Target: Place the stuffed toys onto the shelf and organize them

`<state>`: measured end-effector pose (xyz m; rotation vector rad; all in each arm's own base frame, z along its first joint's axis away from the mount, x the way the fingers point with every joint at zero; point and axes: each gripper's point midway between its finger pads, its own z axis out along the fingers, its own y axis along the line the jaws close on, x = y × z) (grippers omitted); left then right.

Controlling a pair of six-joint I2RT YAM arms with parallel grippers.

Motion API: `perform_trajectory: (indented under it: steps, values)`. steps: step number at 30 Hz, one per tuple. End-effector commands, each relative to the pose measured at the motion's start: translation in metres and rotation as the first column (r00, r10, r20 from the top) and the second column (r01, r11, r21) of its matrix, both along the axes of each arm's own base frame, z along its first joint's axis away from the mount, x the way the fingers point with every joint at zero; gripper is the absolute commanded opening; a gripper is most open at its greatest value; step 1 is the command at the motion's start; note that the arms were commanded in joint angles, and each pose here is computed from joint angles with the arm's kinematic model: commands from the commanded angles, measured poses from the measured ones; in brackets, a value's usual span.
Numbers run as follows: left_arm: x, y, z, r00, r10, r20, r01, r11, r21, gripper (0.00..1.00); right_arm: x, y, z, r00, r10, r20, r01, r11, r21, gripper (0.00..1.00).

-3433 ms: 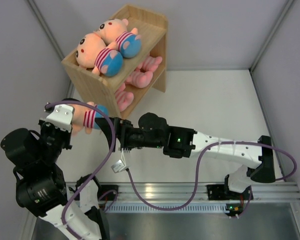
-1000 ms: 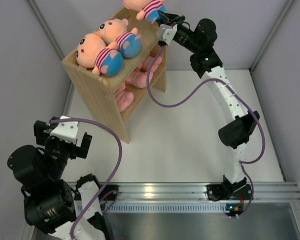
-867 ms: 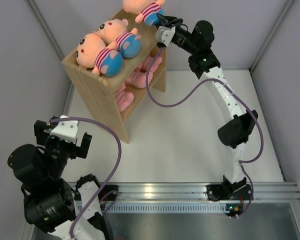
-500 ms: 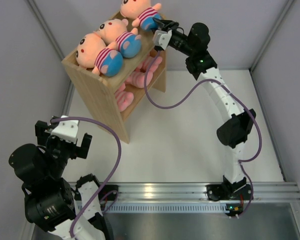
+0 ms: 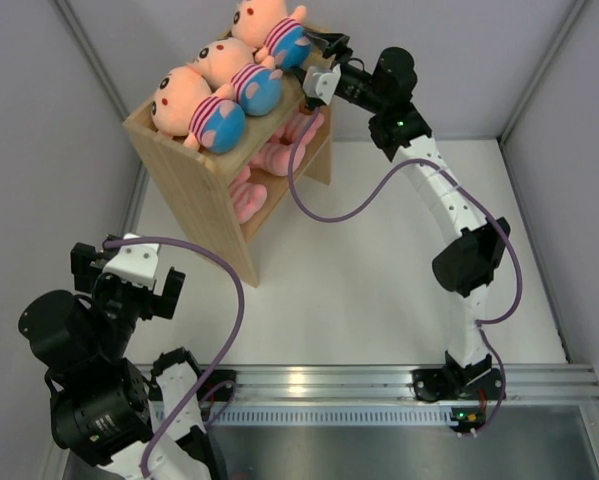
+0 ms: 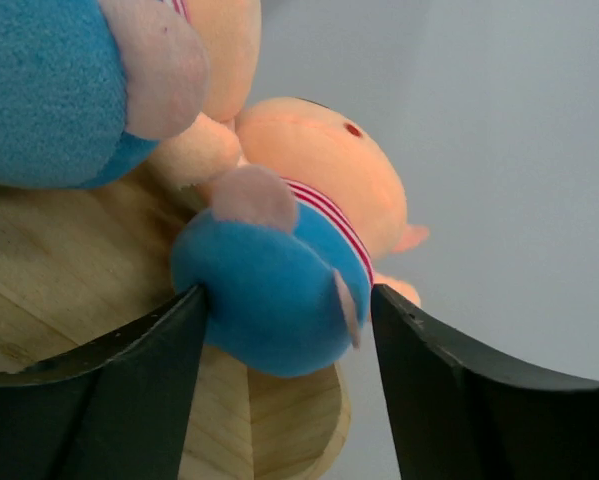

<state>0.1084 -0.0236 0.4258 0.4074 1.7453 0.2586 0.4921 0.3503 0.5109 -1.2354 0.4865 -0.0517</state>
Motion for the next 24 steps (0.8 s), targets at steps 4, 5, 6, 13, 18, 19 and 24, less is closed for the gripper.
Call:
perform_trajectory:
  steps: [4,5,6,13,18,19,24]
  values:
    - [-0.005,-0.003,-0.012,0.999,-0.005,-0.038,0.004,1.0,-0.013,0.98,-0.022,-0.007,0.041,0.996,-0.007,0.094,0.001,0.998,0.063,0.8]
    - [-0.004,-0.002,-0.014,0.999,-0.004,-0.042,0.003,1.0,-0.013,0.98,-0.023,-0.008,0.043,0.995,-0.005,0.097,-0.002,0.997,0.072,0.82]
    - [-0.005,-0.003,-0.015,0.999,-0.005,-0.044,0.004,1.0,-0.017,0.98,-0.024,-0.01,0.044,0.995,-0.005,0.101,-0.002,0.997,0.077,0.83]
    - [-0.005,-0.002,-0.019,0.999,-0.005,-0.052,0.004,1.0,-0.012,0.98,-0.039,-0.031,0.068,0.993,-0.051,0.108,0.037,0.991,0.127,0.91]
    - [-0.004,0.006,-0.038,0.995,0.025,-0.095,-0.027,1.0,-0.013,0.99,-0.036,-0.066,0.049,0.992,-0.125,0.034,0.118,0.981,0.152,0.99]
    - [-0.003,0.009,-0.04,0.994,0.039,-0.1,-0.04,0.999,-0.012,0.98,-0.044,-0.085,0.062,0.988,-0.15,0.047,0.14,0.974,0.178,1.0]
    - [0.0,0.024,-0.063,0.98,0.111,-0.165,-0.118,0.992,-0.034,0.99,-0.054,-0.134,0.049,0.982,-0.149,-0.114,0.178,0.934,0.311,0.99]
